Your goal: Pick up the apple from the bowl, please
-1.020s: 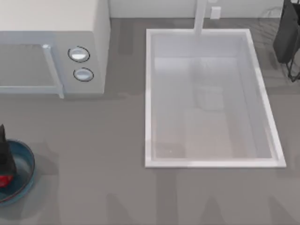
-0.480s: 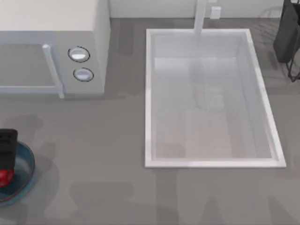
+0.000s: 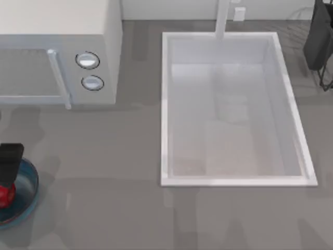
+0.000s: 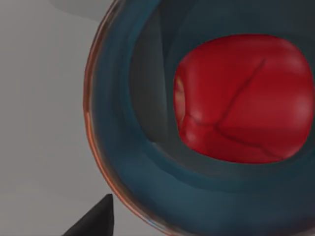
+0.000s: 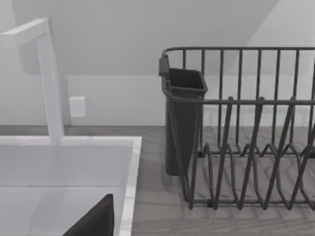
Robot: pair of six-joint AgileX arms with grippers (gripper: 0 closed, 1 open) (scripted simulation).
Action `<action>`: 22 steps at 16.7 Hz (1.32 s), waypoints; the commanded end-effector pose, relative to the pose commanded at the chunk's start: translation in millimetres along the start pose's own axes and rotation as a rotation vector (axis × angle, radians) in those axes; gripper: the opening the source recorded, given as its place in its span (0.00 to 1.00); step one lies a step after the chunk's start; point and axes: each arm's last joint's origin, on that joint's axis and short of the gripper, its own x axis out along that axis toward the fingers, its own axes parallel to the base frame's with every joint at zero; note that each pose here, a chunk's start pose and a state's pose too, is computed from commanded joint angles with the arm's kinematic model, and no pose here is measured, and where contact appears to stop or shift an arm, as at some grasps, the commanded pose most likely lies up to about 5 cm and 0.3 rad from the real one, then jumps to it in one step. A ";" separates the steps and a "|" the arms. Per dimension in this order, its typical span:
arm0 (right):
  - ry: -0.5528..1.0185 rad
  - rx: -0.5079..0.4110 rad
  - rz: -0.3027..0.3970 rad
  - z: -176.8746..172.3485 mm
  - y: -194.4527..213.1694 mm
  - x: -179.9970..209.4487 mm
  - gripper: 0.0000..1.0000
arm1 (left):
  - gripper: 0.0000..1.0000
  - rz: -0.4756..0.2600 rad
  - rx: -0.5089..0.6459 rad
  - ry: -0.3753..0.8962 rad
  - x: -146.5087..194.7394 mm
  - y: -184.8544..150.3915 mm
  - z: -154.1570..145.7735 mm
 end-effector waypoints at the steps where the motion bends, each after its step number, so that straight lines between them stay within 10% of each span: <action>1: 0.000 0.000 0.000 0.0 0.0 0.0 1.00 | 1.00 0.000 0.000 0.003 0.2 0.1 0.4; 22: 0.000 0.000 0.000 0.0 0.0 0.0 1.00 | 1.00 0.000 0.000 0.003 102.2 0.1 0.1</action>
